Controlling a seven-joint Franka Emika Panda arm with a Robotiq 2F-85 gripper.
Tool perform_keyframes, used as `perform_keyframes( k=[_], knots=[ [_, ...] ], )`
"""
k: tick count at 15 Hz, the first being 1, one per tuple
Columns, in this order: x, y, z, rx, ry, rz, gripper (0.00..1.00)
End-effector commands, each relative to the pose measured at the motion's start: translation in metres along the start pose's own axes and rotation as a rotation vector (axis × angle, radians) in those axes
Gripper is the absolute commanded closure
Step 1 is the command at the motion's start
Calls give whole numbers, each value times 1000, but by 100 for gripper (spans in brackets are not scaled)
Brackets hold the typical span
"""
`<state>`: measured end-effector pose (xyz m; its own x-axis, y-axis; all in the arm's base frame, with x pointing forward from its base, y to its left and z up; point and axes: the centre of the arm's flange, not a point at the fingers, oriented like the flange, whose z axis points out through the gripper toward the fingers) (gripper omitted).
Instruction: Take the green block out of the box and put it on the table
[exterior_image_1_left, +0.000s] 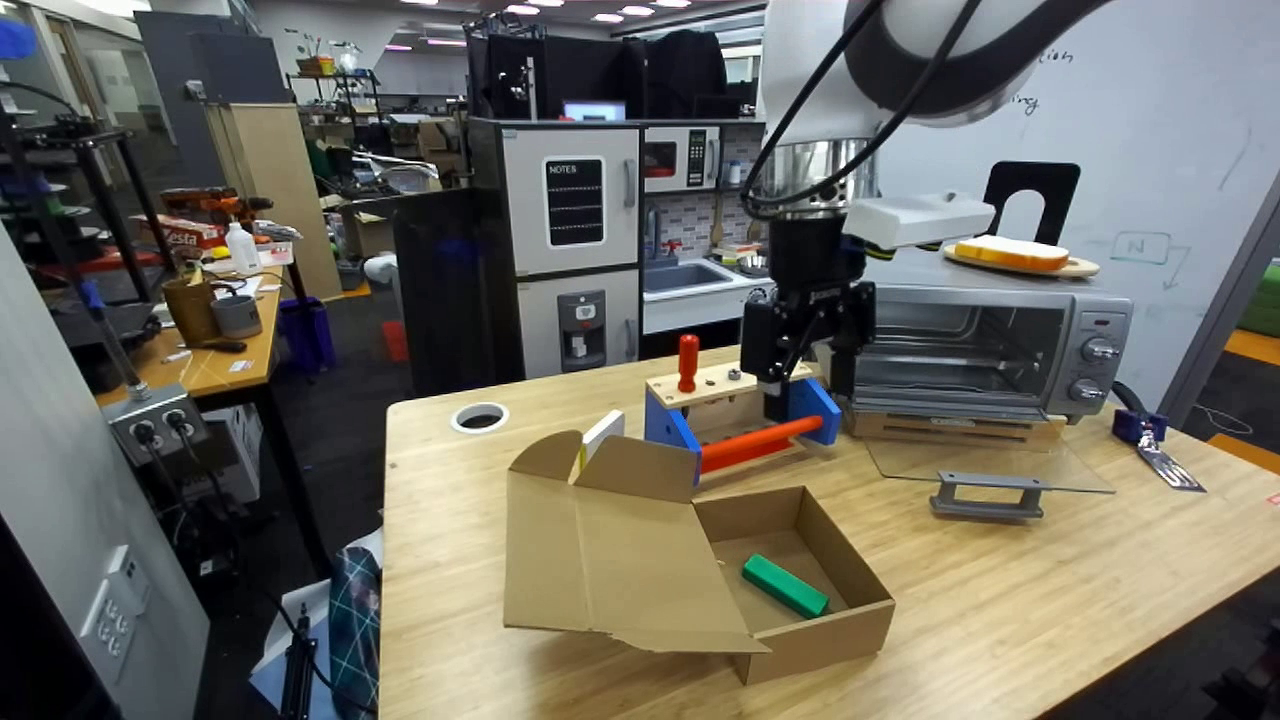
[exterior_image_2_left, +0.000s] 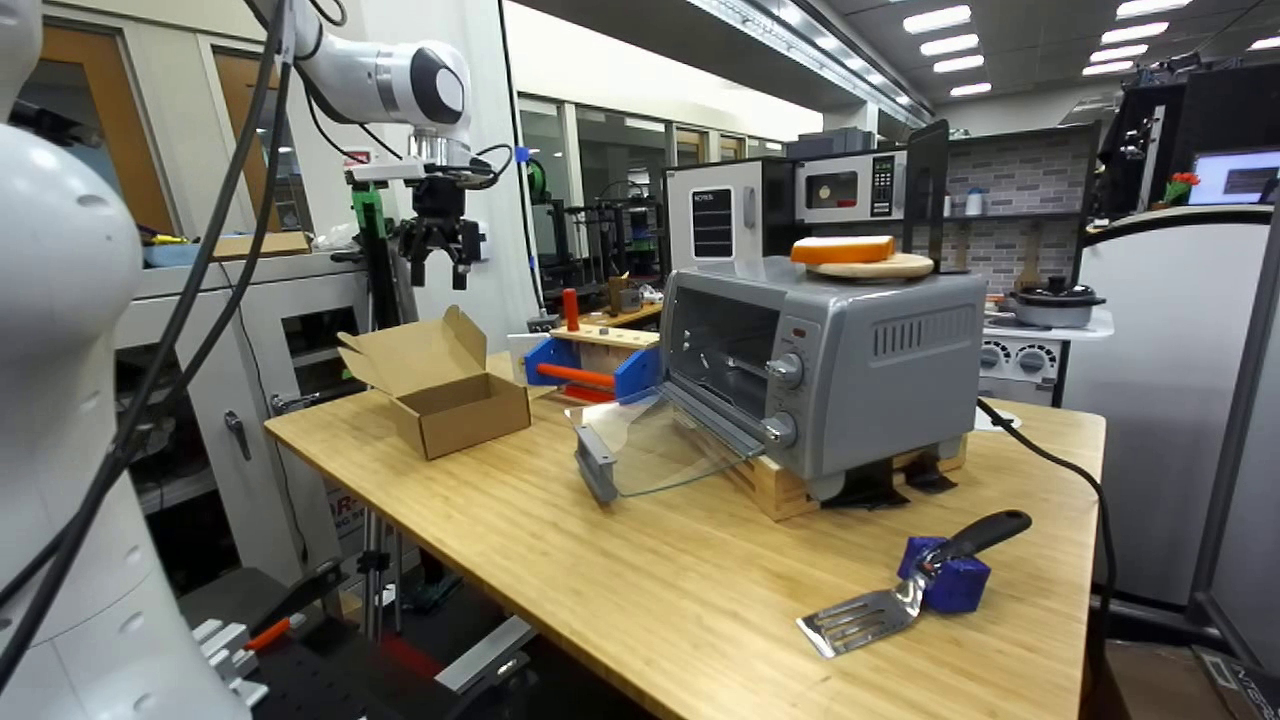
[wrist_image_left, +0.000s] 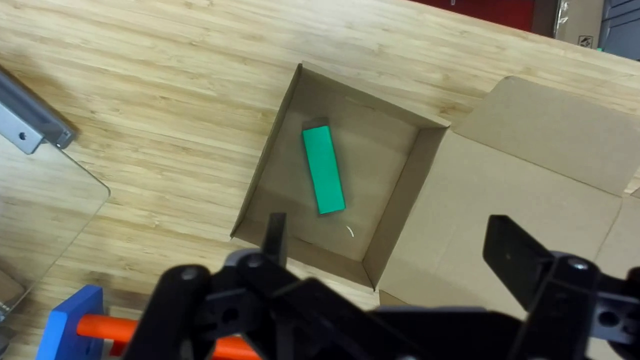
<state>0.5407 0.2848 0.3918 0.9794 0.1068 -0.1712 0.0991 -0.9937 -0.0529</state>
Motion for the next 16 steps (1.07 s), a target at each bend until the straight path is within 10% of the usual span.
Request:
perform_keyframes(
  k=[1, 16],
  knots=[
    [21, -2, 12, 14, -12, -1, 0],
    [28, -11, 47, 6, -59, -5, 0]
  ],
)
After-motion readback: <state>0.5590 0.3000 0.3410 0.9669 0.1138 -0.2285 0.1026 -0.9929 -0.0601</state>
